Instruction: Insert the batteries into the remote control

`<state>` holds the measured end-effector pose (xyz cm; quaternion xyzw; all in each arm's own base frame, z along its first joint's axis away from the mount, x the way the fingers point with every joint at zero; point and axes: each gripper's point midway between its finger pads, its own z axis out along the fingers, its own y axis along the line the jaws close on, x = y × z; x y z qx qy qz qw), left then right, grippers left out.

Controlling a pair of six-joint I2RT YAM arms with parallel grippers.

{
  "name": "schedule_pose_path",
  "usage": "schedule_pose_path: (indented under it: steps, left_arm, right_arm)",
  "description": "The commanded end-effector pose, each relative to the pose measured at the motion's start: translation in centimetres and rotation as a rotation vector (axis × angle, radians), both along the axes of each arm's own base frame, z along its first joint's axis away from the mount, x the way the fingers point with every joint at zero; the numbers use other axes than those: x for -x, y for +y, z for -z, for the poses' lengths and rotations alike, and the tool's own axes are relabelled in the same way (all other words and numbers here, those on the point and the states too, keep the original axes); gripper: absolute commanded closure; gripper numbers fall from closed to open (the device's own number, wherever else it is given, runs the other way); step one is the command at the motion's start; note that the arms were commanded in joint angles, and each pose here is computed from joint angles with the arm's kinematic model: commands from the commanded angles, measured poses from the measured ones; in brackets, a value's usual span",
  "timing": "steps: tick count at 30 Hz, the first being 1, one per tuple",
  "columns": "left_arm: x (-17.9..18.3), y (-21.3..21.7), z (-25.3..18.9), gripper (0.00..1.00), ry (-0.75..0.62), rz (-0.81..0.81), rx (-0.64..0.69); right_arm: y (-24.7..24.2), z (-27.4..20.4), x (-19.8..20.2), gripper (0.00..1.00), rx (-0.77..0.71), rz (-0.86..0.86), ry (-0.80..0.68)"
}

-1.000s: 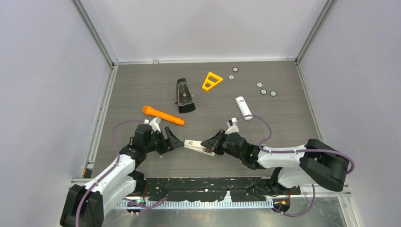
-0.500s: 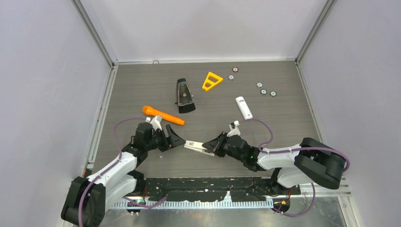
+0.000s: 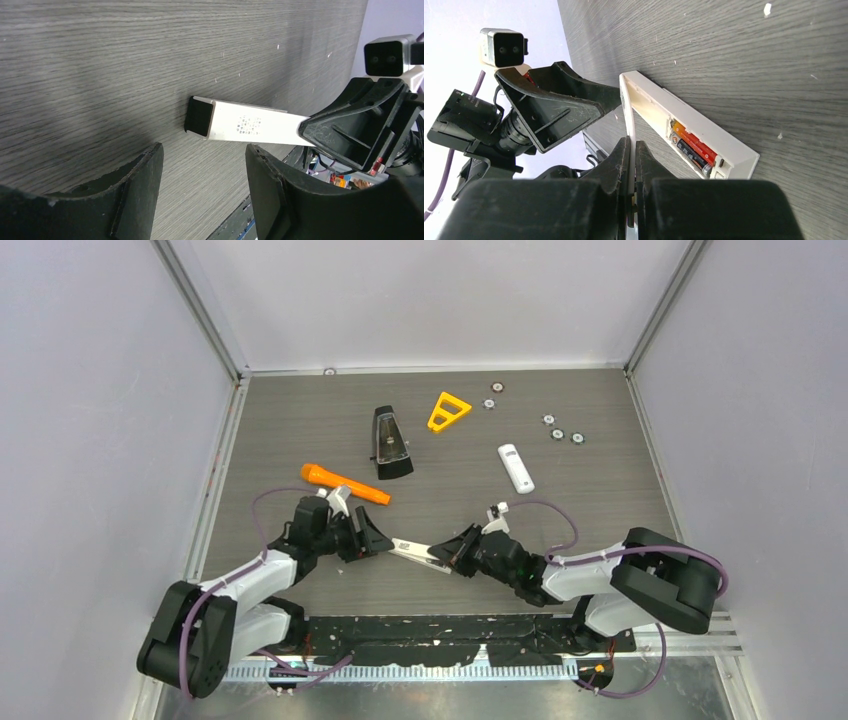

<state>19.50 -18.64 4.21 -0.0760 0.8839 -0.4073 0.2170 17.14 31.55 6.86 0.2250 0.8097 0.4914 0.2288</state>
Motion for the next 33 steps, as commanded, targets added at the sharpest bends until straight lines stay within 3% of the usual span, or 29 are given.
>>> schedule_pose_path:
  steps: [1,24,33]
  left_arm:
    - [-1.7,-0.9,-2.3,0.38,-0.11,0.035,0.046]
    - [-2.7,-0.4,-1.5,0.44,-0.127,0.03,-0.024]
    - [-2.0,-0.6,-0.7,0.46,-0.106,0.055,-0.033]
  right_arm:
    - [-0.4,0.8,0.4,0.95,-0.025,0.026,0.043]
    - [-1.7,4.2,1.2,0.95,0.16,0.053,0.142]
    - [-2.7,4.0,0.8,0.95,0.238,0.075,0.089]
